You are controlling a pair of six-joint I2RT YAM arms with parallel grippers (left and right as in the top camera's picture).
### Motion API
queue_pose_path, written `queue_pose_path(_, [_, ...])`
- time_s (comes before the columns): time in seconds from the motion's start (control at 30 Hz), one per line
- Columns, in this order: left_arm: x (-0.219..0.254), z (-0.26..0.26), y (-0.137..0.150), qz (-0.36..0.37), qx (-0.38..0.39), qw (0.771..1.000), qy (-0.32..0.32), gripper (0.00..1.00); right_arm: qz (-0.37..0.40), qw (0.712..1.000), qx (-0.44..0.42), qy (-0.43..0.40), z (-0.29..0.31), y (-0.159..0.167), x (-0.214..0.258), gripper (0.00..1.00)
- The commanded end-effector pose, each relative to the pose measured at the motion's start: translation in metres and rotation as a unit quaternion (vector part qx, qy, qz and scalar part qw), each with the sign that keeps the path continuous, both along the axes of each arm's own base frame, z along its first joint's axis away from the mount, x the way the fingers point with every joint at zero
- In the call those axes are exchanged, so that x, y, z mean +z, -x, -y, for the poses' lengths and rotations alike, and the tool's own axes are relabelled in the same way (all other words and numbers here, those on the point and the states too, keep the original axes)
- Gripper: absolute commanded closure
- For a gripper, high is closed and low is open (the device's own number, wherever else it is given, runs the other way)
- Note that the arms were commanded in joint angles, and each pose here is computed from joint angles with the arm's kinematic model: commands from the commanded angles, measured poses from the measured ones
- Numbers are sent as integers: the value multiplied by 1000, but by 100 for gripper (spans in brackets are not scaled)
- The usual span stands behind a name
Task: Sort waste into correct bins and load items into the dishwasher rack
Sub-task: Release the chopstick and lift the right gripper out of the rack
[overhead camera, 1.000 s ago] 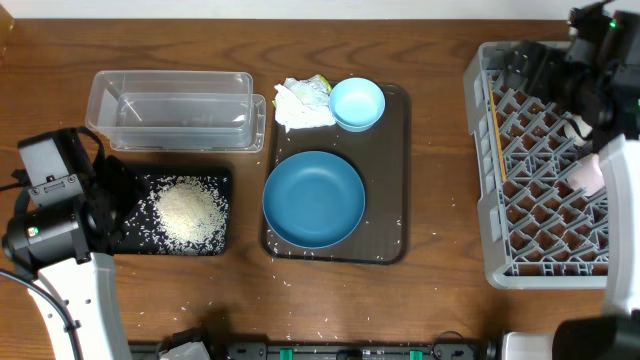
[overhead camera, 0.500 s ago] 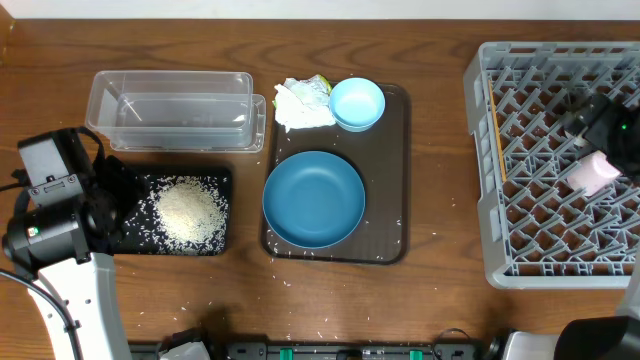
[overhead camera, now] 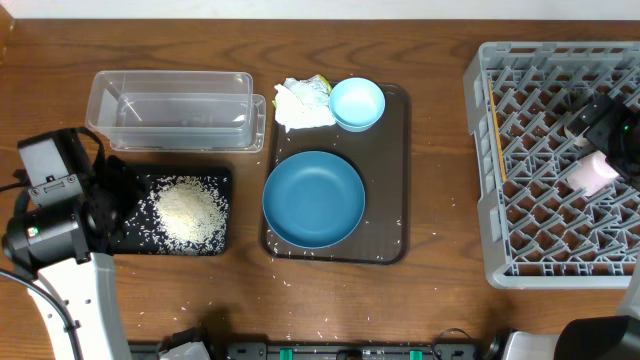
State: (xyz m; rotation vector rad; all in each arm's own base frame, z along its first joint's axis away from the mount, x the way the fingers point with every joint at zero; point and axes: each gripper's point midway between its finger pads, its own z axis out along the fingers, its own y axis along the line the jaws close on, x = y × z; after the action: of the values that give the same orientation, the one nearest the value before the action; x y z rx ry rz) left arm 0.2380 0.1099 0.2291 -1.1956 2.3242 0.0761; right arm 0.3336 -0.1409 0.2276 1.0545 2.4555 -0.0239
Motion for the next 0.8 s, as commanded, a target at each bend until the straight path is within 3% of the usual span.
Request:
queue_pose_path(0.0, [-4,40,-4,13,-52,993,106,2,0,1000,-8,-5,1,1,-1,1])
queue_pose_path(0.13, [5,97,-6,42,-123,959,250,2,0,1000,-8,-5,1,1,-1,1])
queue_pose_path(0.2, [6,103,-5,43,-129,954,267,2,0,1000,-8,-5,1,1,-1,1])
queue_pose_path(0.3, [5,99,-5,39,-124,958,256,2,0,1000,-8,-5,1,1,-1,1])
queue_pose_path(0.4, [-4,80,1,15,-99,973,206,2,0,1000,-8,-5,1,1,-1,1])
queue_pose_path(0.57, [-12,42,15,-17,-23,989,142,2,0,1000,-8,-5,1,1,-1,1])
queue_pose_path(0.77, [-14,-2,35,-15,98,987,125,2,0,1000,-8,-5,1,1,-1,1])
